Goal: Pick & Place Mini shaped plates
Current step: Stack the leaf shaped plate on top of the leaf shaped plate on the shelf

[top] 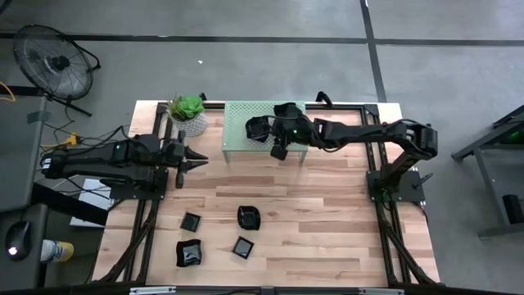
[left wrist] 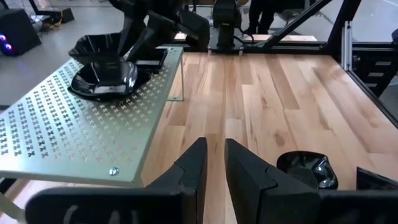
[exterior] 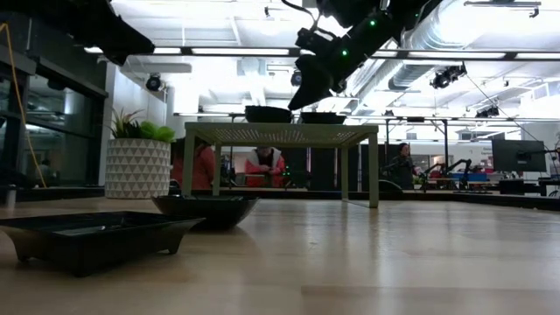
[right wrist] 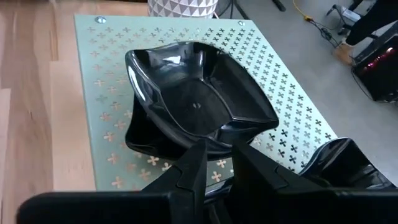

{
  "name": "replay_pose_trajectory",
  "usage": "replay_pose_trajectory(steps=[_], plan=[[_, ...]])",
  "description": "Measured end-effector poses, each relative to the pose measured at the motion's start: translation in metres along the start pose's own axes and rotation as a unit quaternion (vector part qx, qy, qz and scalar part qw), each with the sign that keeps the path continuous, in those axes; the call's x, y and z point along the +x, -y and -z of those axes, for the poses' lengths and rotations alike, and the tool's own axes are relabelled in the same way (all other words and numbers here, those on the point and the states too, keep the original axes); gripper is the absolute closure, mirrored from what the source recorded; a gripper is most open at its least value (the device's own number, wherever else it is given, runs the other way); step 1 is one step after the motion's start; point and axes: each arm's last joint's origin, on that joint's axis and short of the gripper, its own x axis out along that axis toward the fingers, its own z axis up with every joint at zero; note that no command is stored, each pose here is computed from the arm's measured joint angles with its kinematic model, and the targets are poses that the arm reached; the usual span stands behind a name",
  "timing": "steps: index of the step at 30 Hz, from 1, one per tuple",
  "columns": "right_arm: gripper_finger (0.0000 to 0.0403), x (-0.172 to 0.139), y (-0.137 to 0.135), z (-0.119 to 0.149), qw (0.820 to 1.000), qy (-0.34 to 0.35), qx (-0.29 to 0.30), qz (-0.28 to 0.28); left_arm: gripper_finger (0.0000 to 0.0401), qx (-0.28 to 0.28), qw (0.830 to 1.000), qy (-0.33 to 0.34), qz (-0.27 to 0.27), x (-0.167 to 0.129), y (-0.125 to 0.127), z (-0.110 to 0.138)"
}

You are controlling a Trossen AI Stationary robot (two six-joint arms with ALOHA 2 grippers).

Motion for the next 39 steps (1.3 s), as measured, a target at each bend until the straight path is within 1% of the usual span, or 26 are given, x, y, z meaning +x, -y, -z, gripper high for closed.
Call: replay_pose_trajectory(steps=[4,6,10,12,14,16,21,25,29,35,39], plan=[[0.0332,0.0,0.001,0.0,1.0,0.0,0.0,0.008,0.0348,-0.007,1.0,-0.001,0.0,0.001,0.0,0.002],[0.0332,0.0,0.001,-0.002,1.0,0.011,0.007,0.006,0.0348,-0.008,1.0,-0.001,0.0,0.001,0.0,0.002],[0.0332,-0.003,0.0,-0.013,0.997,0.066,0.023,-0.034,0.0348,-0.01,1.0,0.002,-0.001,0.001,0.0,0.002],[0.0332,-0.004,-0.002,-0.017,0.995,0.077,0.019,-0.061,0.0348,-0.01,1.0,0.003,-0.001,0.001,0.0,0.002],[0.0332,-0.007,-0.006,-0.02,0.994,0.074,0.0,-0.084,0.0348,-0.01,1.0,0.003,-0.002,0.001,0.0,0.002],[0.0332,-0.009,-0.012,-0.024,0.993,0.066,-0.022,-0.095,0.0348,-0.01,1.0,0.003,-0.002,0.001,0.0,0.002],[0.0332,-0.018,-0.025,-0.033,0.988,0.058,-0.09,-0.107,0.0348,-0.01,1.0,0.003,-0.002,0.001,0.0,0.002],[0.0332,-0.019,-0.033,-0.034,0.984,0.05,-0.132,-0.108,0.0348,-0.01,1.0,0.003,-0.002,0.001,0.0,0.002],[0.0332,-0.007,-0.04,-0.034,0.981,0.035,-0.167,-0.09,0.0348,-0.01,1.0,0.006,-0.002,0.001,0.0,0.001],[0.0332,0.014,-0.045,-0.045,0.978,0.012,-0.19,-0.083,0.0348,-0.01,1.0,0.005,-0.001,0.002,0.0,0.001],[0.0332,0.024,-0.048,-0.052,0.976,-0.015,-0.199,-0.086,0.0348,-0.01,1.0,0.005,-0.002,0.002,0.0,0.001]])
